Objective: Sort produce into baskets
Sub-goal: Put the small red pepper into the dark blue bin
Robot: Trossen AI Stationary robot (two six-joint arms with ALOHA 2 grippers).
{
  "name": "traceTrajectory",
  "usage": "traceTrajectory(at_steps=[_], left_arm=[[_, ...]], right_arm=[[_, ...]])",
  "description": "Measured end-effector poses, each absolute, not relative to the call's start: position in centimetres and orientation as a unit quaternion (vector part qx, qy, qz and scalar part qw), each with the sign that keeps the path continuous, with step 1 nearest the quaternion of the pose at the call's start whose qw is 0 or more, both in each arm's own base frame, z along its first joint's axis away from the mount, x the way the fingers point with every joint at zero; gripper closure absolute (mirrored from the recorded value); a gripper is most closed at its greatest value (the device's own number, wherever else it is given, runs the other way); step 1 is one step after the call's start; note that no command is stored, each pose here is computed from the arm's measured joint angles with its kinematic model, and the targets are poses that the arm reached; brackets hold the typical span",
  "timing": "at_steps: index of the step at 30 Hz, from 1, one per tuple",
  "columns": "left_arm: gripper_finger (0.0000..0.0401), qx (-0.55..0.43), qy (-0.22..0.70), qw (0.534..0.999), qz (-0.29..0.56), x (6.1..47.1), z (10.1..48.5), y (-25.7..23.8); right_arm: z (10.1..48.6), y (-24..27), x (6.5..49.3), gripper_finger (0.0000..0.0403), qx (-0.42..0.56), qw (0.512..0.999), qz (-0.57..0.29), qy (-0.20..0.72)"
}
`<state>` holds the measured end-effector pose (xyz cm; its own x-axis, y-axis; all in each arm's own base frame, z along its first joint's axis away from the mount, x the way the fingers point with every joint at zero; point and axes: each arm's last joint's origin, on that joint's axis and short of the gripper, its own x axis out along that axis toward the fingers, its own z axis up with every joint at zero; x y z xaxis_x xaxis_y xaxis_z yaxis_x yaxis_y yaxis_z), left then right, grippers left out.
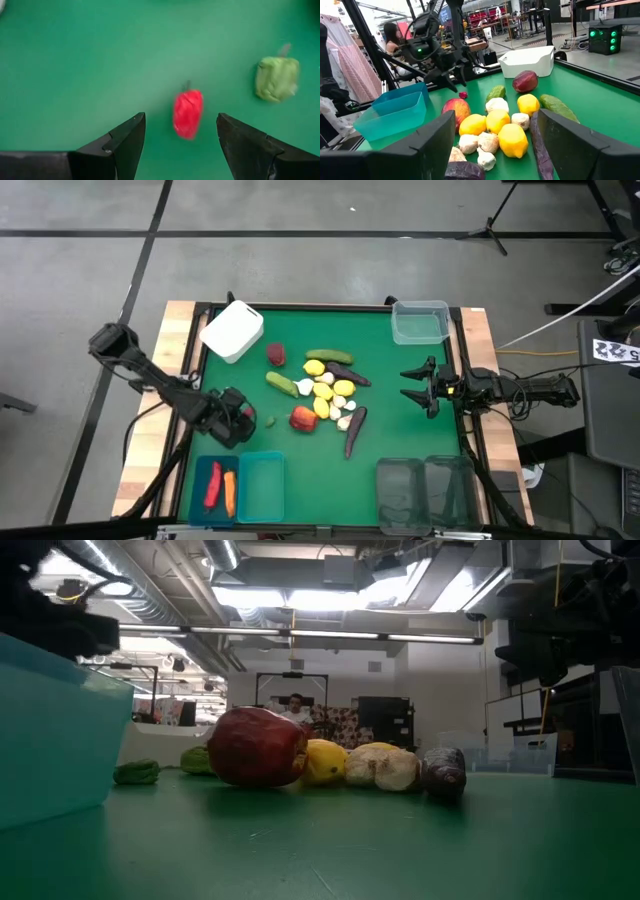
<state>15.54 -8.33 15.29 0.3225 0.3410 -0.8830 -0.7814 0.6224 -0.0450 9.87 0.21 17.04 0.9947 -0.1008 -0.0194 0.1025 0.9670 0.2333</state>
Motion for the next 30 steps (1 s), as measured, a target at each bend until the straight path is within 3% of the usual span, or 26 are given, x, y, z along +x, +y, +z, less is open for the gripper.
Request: traceTrajectory(at_steps=[11, 25, 30], left_arm=[[0.0162, -0.23, 0.472, 0.792, 0.313, 17.5, 15.4, -6.7], [0.0162, -0.256, 0.48, 0.778, 0.313, 16.2, 12.8, -6.2], [0.0186, -0.257, 0.483, 0.777, 0.31, 16.0, 12.6, -6.1]], right_arm=[[17.0, 0.2, 9.9, 0.0123, 0.118, 0.992, -0.051, 0.004], [17.0, 0.2, 9.9, 0.0123, 0.118, 0.992, -0.051, 0.004], [17.0, 0.2, 9.9, 0.0123, 0.118, 0.992, -0.051, 0.004]])
